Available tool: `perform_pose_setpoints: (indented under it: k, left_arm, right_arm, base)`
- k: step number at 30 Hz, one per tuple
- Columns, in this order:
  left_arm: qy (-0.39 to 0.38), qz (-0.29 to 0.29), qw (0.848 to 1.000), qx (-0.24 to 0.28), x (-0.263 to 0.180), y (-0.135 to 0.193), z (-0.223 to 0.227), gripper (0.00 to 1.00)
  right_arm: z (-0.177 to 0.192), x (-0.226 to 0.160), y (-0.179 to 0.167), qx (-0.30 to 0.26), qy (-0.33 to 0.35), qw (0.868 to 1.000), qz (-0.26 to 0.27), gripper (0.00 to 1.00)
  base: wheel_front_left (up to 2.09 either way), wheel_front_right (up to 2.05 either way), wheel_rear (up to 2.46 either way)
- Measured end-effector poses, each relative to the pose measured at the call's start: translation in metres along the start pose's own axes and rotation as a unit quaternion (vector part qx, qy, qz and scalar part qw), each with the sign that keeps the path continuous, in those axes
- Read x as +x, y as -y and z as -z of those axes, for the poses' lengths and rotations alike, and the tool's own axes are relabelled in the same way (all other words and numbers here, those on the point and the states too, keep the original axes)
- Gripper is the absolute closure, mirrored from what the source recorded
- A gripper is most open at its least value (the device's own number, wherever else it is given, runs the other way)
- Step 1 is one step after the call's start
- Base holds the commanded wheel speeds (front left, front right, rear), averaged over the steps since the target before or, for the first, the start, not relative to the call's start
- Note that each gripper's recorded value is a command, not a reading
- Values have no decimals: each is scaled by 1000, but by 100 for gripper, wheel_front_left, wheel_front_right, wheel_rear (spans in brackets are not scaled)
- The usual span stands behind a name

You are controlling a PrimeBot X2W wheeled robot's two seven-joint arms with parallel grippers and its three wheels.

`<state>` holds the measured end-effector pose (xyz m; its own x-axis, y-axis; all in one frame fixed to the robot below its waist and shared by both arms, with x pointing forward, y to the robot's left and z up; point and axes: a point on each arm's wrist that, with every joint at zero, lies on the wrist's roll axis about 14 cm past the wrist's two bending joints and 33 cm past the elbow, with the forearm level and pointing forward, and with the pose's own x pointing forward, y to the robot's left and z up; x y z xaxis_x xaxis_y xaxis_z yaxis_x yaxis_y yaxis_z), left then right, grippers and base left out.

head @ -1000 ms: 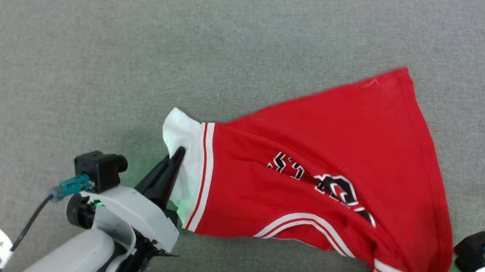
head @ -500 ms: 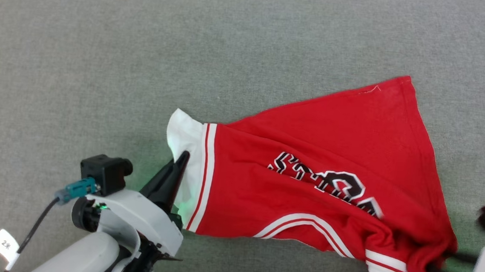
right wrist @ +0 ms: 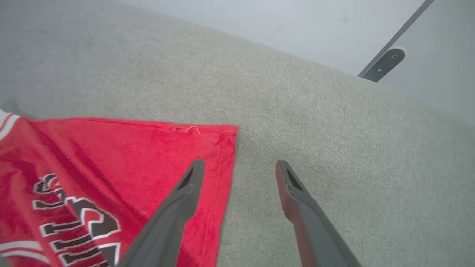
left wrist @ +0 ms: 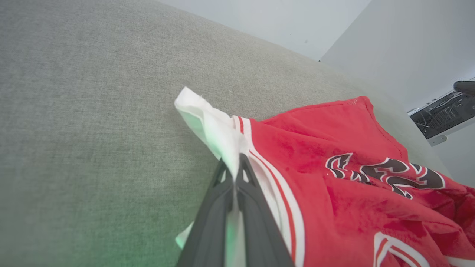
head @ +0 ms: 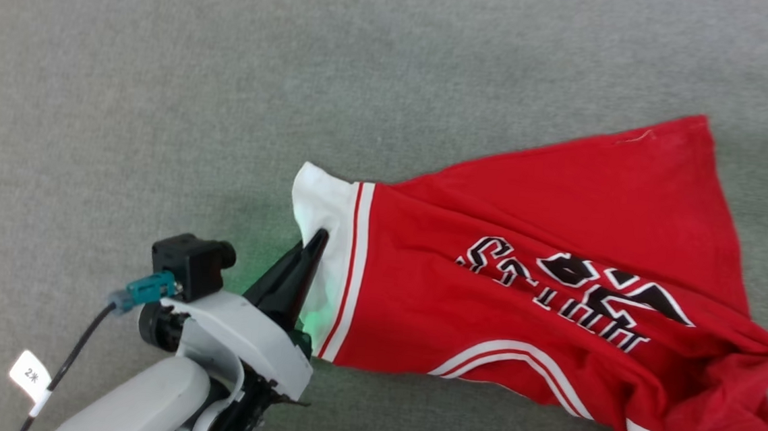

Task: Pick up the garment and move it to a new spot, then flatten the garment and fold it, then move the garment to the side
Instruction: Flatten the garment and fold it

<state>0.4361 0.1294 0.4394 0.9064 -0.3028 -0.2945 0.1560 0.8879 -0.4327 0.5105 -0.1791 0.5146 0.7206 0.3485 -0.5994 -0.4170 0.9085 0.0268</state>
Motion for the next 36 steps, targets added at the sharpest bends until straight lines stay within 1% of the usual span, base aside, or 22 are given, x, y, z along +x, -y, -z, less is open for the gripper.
perform_pose_setpoints:
  k: [3, 7, 10, 14, 18, 19, 20, 21, 25, 30, 33, 36]
  left_arm:
    - [-2, -3, 1000, -1, 3, -3, 3, 100]
    - [-4, -4, 1000, -4, 10, -7, 5, 100]
    - [-5, -9, 1000, -6, 14, -11, 7, 100]
    - [-9, -16, 1000, -8, 17, -17, 11, 100]
    - [-12, -23, 1000, -10, 18, -22, 15, 100]
    - [-12, -25, 1000, -10, 18, -23, 15, 100]
    - [-11, -26, 1000, -10, 18, -24, 15, 100]
    - [-10, -27, 1000, -10, 18, -25, 15, 100]
    - [-3, -26, 1000, -12, 19, -25, 11, 100]
    - [22, -13, 1000, -14, 23, -21, -8, 100]
    - [48, -5, 999, 3, 28, -21, -32, 100]
    - [83, 8, 996, 24, 38, -19, -66, 100]
  right_arm:
    - [4, 29, 6, -14, -17, 1000, 12, 0]
    - [24, 66, 6, -8, -61, 998, 3, 0]
    - [39, 86, 2, -7, -90, 996, -9, 0]
    - [60, 105, -10, -12, -129, 991, -34, 0]
    - [66, 113, -11, -15, -148, 988, -46, 0]
    - [66, 114, -11, -15, -150, 988, -47, 49]
    - [66, 115, -11, -15, -151, 987, -48, 86]
    - [67, 115, -11, -14, -152, 987, -49, 100]
    - [65, 116, -10, -5, -142, 989, -49, 100]
    - [46, 118, -9, 31, -84, 995, -46, 100]
    - [19, 115, -1, 56, -24, 998, -35, 100]
    - [-14, 108, 14, 85, 42, 995, -17, 100]
  base:
    - [0, 0, 0]
    - [0, 0, 0]
    - [0, 0, 0]
    - [0, 0, 0]
    - [0, 0, 0]
    - [0, 0, 0]
    - [0, 0, 0]
    - [0, 0, 0]
    - [0, 0, 0]
    - [0, 0, 0]
    - [0, 0, 0]
    - [0, 0, 0]
